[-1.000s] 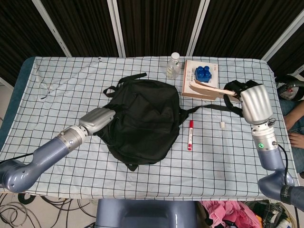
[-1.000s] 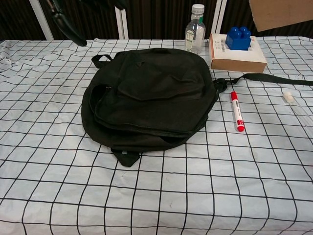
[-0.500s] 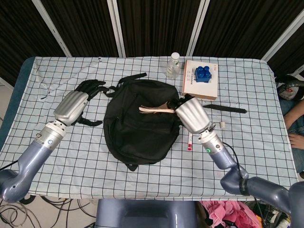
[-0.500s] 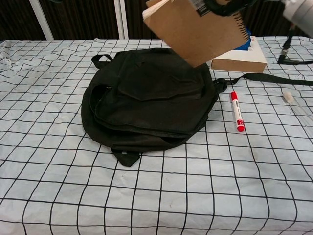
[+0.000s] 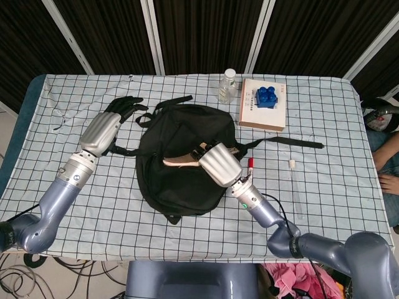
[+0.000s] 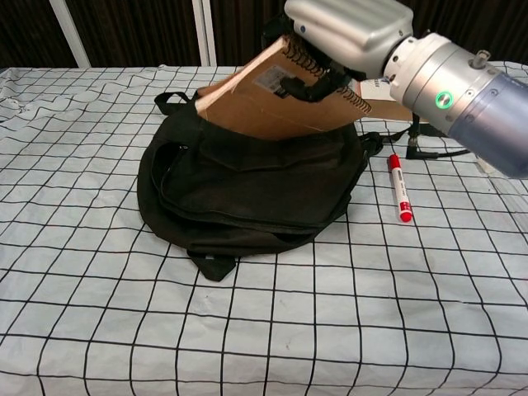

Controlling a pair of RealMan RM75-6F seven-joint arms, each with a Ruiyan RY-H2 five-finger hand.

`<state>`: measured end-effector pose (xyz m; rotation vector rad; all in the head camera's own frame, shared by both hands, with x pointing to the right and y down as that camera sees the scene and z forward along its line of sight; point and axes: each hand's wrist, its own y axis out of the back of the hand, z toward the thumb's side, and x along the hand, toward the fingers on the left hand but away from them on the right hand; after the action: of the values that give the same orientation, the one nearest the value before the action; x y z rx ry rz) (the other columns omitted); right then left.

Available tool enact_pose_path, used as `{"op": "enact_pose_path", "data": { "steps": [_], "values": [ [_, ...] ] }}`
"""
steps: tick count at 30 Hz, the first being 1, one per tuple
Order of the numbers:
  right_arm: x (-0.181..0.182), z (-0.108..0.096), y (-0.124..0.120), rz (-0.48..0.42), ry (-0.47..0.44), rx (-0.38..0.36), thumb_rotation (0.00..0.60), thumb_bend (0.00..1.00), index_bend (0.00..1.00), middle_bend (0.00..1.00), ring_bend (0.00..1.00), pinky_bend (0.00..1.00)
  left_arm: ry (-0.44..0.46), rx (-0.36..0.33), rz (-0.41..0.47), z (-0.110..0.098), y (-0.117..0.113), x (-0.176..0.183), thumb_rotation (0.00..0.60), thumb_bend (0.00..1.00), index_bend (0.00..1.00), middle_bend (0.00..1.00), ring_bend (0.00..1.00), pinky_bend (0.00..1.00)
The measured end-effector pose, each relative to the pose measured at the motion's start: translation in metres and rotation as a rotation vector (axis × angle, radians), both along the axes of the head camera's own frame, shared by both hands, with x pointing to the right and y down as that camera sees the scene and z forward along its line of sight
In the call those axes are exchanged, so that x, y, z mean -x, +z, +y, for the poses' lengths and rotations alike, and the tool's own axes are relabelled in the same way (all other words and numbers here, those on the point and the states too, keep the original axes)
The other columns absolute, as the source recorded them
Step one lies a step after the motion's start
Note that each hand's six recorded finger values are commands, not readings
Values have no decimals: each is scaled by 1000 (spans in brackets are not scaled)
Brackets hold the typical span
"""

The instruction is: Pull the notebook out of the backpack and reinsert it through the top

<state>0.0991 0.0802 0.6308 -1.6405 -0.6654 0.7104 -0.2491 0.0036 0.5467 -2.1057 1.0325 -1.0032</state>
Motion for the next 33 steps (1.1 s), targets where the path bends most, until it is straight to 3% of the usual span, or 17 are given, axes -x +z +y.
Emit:
{"op": "enact_pose_path", "data": {
  "steps": [2,4,8,10,13,16,19,22,26,29,33],
  "values": [
    [-1,10,4,10,-7,70,600,183,0,0,256,311,-7,2,-3,-1,2,2,600,107,202,101,0,0],
    [-4,17,4,22,-12,132,600,176,0,0,218,277,-2,5,-13,0,4,2,600,107,201,98,0,0],
    [-28,26,-8,73,-10,250,600,175,0,0,209,228,16,22,-21,4,8,0,600,107,195,93,0,0],
    [-49,23,-16,118,6,266,600,175,0,0,210,226,30,34,-31,7,9,-1,600,107,194,89,0,0],
    [-106,7,-29,235,83,248,600,175,0,0,210,225,53,36,-69,11,10,2,600,107,192,87,0,0],
    [-186,-8,-45,366,236,218,600,174,0,0,211,214,86,10,-134,15,9,6,600,107,191,87,0,0],
    [-268,-10,-63,462,411,190,600,175,0,0,212,212,115,-40,-218,21,4,14,600,114,190,89,0,0],
    [-328,4,-82,488,554,169,600,188,0,0,208,209,114,-106,-310,31,-4,31,600,119,190,89,0,0],
    [-386,41,-108,500,695,127,600,190,0,0,199,203,57,-164,-396,56,-11,68,600,118,190,89,0,0],
    [-409,74,-123,501,758,100,600,190,0,0,197,203,19,-186,-448,87,-14,101,600,118,190,88,0,0],
    [-416,118,-134,470,790,75,600,191,0,0,192,195,-18,-166,-494,138,-14,143,600,118,190,84,0,0]
  ]
}}
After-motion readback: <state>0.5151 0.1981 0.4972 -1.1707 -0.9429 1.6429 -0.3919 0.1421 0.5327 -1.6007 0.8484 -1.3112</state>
